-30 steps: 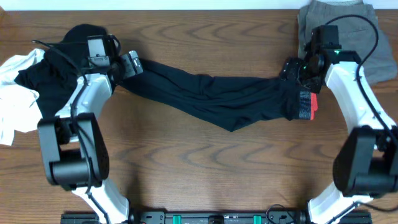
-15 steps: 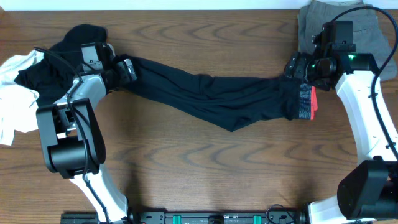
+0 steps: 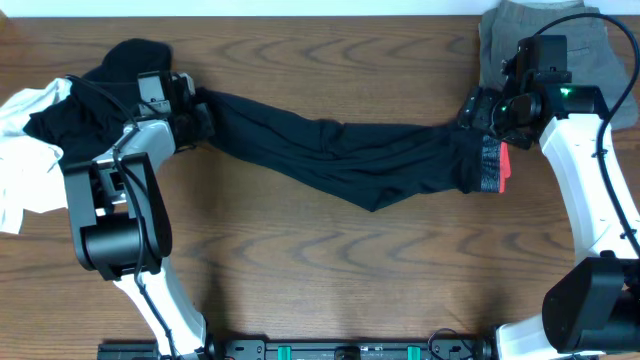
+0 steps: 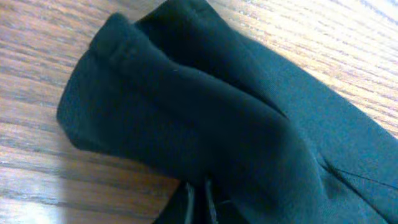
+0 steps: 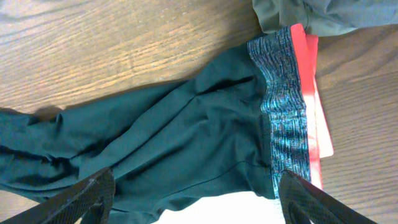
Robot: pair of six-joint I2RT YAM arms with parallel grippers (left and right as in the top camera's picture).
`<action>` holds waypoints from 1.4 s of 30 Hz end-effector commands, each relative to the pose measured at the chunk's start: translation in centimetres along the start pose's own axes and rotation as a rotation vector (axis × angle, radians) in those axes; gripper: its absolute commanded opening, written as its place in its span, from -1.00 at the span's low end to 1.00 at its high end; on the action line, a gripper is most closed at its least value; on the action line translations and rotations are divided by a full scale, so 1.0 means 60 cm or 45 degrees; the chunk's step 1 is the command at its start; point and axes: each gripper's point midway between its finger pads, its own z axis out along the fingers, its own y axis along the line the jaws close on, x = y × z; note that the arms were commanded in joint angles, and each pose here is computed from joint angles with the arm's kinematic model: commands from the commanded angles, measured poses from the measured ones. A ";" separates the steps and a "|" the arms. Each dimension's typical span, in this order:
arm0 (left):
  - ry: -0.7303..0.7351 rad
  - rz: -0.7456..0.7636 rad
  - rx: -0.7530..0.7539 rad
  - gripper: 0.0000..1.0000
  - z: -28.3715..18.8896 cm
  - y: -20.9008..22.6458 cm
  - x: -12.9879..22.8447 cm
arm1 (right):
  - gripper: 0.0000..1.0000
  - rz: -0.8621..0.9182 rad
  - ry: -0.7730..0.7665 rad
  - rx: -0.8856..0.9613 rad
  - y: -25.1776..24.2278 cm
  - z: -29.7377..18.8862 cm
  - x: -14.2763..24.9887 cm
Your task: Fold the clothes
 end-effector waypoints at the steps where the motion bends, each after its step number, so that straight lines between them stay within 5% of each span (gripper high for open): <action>1: 0.044 -0.006 0.006 -0.88 0.013 0.002 0.017 | 0.65 -0.039 -0.030 -0.003 0.008 -0.013 -0.006; 21: -0.333 -0.101 -0.072 -0.88 -0.225 0.039 -0.124 | 0.75 -0.072 -0.021 0.000 0.007 -0.013 -0.004; 33: -0.233 0.060 0.082 -0.88 -0.216 -0.089 -0.086 | 0.81 -0.085 -0.030 -0.002 0.008 -0.013 -0.006; 42: 0.024 0.382 0.197 -0.88 -0.205 -0.219 0.029 | 0.84 -0.093 -0.040 -0.006 0.010 -0.012 -0.010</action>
